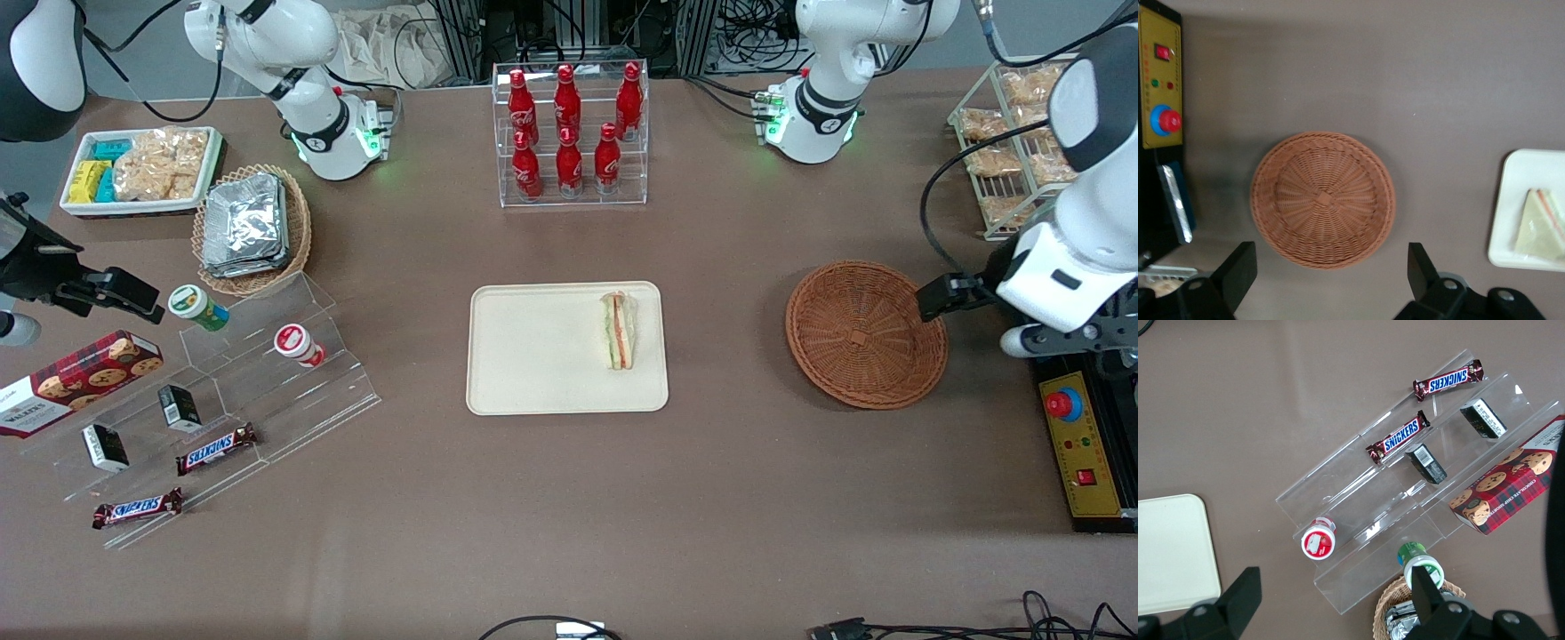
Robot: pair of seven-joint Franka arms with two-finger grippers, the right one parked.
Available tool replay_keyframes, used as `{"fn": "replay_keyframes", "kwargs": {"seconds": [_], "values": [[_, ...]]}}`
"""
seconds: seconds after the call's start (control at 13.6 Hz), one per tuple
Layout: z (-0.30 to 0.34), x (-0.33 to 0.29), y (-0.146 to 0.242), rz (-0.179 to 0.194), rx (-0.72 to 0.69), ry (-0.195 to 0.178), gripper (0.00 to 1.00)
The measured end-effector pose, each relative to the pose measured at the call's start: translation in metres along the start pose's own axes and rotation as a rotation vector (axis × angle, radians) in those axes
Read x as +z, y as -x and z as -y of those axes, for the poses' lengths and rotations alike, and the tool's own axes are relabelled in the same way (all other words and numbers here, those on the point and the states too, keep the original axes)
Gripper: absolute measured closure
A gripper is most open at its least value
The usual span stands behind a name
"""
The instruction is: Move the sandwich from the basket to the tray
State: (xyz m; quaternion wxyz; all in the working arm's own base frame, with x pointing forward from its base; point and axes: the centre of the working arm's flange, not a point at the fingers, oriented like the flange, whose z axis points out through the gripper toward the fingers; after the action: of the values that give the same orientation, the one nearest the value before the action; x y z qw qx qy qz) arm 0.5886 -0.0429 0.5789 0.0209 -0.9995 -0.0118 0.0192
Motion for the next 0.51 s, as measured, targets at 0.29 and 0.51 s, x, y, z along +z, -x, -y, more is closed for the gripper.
{"fn": "replay_keyframes", "kwargs": {"seconds": [0.29,0.51], "values": [[0.020,-0.032,0.028,-0.047,0.089,0.006,0.00],[0.016,-0.043,0.048,-0.051,0.105,0.006,0.00]]}}
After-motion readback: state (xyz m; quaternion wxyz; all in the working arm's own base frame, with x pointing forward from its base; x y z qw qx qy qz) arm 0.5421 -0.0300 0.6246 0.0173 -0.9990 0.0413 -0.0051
